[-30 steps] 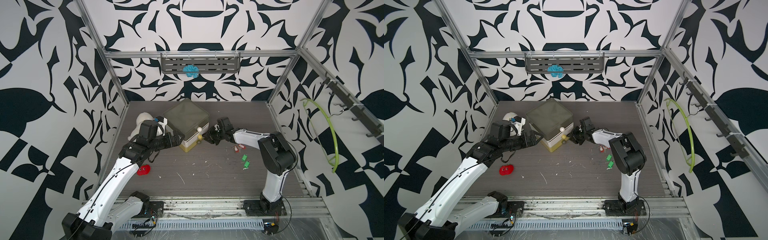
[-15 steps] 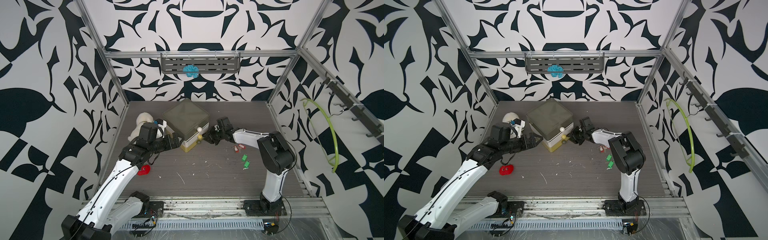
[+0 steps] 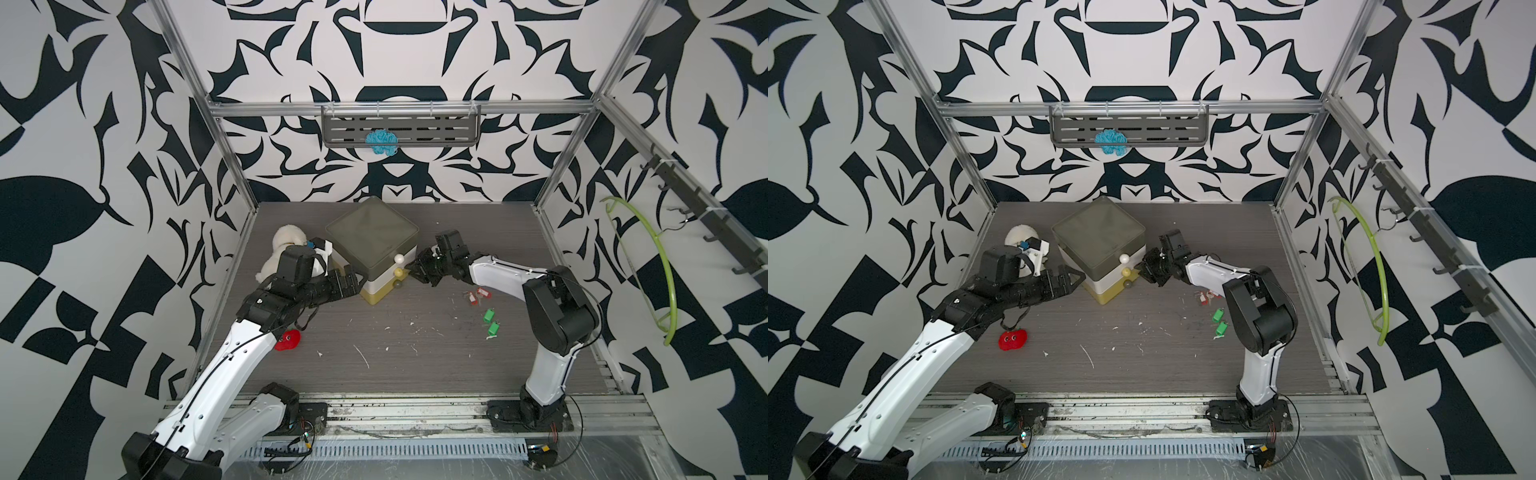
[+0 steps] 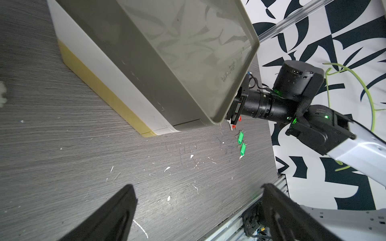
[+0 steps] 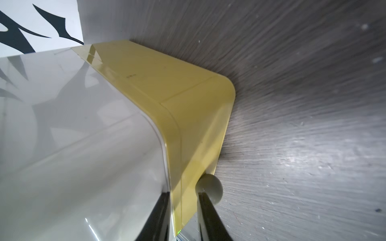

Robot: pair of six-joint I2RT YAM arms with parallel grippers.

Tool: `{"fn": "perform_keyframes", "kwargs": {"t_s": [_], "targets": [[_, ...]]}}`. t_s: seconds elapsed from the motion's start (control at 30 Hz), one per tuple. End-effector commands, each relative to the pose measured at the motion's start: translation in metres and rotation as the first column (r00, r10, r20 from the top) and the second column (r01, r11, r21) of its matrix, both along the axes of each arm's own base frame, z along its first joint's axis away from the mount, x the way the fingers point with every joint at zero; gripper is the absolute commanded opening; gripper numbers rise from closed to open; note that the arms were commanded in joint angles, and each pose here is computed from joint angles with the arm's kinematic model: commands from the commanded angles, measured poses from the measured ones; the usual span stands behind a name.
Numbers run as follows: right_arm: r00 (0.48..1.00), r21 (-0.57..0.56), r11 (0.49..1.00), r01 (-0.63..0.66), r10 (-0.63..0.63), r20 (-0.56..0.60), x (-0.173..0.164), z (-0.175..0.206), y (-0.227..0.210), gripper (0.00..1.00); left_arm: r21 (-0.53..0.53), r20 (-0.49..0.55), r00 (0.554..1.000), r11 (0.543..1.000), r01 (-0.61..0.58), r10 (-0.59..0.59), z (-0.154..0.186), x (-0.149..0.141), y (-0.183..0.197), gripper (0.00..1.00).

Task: Take the keys out of the drawer
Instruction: Close the drawer in the storage box, then open the drawer in the storage box.

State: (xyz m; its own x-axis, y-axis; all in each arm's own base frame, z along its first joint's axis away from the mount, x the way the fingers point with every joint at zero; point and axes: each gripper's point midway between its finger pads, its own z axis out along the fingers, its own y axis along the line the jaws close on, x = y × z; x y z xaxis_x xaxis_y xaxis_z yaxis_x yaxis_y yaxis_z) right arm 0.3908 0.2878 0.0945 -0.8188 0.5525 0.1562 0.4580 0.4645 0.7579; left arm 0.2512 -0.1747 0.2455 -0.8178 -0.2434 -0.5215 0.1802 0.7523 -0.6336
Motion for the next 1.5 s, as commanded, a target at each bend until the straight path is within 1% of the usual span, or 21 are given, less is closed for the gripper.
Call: {"fn": "perform_keyframes", "kwargs": {"t_s": [0.0, 0.07, 0.23, 0.33, 0.47, 0.53, 0.57, 0.6, 0.63, 0.7, 0.77, 0.9, 1.1, 1.27, 1.47], "targets": [[0.984, 0.086, 0.996, 0.000, -0.016, 0.177, 0.027, 0.055, 0.015, 0.29, 0.023, 0.017, 1.000, 1.000, -0.007, 0.007, 0.000, -0.005, 0.007, 0.99], [0.983, 0.082, 0.997, -0.002, -0.013, 0.185, 0.021, 0.056, 0.012, 0.31, 0.025, 0.035, 0.999, 1.000, -0.009, 0.008, 0.005, -0.003, 0.007, 0.99], [0.977, 0.032, 0.999, 0.019, -0.025, 0.212, 0.002, 0.049, -0.013, 0.42, 0.042, 0.103, 0.995, 0.999, 0.009, -0.013, 0.026, 0.009, 0.004, 0.99], [0.958, 0.018, 0.999, 0.029, -0.032, 0.286, -0.008, 0.049, -0.029, 0.51, 0.048, 0.116, 0.992, 0.998, 0.036, -0.041, 0.037, 0.022, -0.002, 0.99], [0.907, 0.014, 1.000, 0.019, -0.023, 0.421, -0.019, 0.050, -0.041, 0.55, 0.024, 0.108, 0.991, 0.997, 0.072, -0.074, 0.048, 0.041, -0.012, 0.99], [0.903, 0.021, 1.000, -0.021, 0.010, 0.429, -0.025, 0.046, -0.040, 0.57, -0.013, 0.113, 0.988, 0.995, 0.104, -0.102, 0.054, 0.049, -0.019, 0.99], [0.894, 0.042, 0.996, -0.076, 0.049, 0.446, -0.027, 0.047, -0.035, 0.65, -0.032, 0.123, 0.986, 0.993, 0.115, -0.111, 0.058, 0.054, -0.023, 0.99], [0.888, 0.053, 0.992, -0.116, 0.079, 0.453, -0.029, 0.047, -0.029, 0.70, -0.044, 0.128, 0.985, 0.992, 0.122, -0.115, 0.062, 0.059, -0.026, 0.99], [0.888, 0.057, 0.988, -0.143, 0.103, 0.448, -0.029, 0.043, -0.024, 0.71, -0.052, 0.132, 0.984, 0.991, 0.126, -0.119, 0.065, 0.063, -0.028, 0.99], [0.882, 0.073, 0.983, -0.167, 0.116, 0.457, -0.028, 0.037, -0.016, 0.71, -0.066, 0.134, 0.982, 0.988, 0.141, -0.132, 0.069, 0.071, -0.034, 0.99], [0.880, 0.098, 0.981, -0.170, 0.106, 0.463, -0.025, 0.032, -0.011, 0.69, -0.079, 0.099, 0.984, 0.985, 0.155, -0.147, 0.061, 0.083, -0.041, 0.99], [0.885, 0.098, 0.977, -0.190, 0.127, 0.449, -0.023, 0.018, -0.001, 0.65, -0.114, 0.071, 0.982, 0.977, 0.180, -0.172, 0.055, 0.095, -0.051, 0.99], [0.896, 0.105, 0.975, -0.195, 0.134, 0.422, -0.022, -0.004, 0.011, 0.60, -0.124, 0.041, 0.983, 0.975, 0.183, -0.180, 0.041, 0.100, -0.055, 0.99], [0.896, 0.141, 0.967, -0.211, 0.134, 0.422, -0.020, -0.012, 0.026, 0.57, -0.114, 0.012, 0.982, 0.975, 0.191, -0.191, 0.029, 0.102, -0.055, 0.99], [0.898, 0.145, 0.966, -0.212, 0.134, 0.419, -0.013, -0.019, 0.034, 0.54, -0.105, -0.018, 0.981, 0.976, 0.191, -0.194, 0.017, 0.104, -0.054, 0.99]]}}
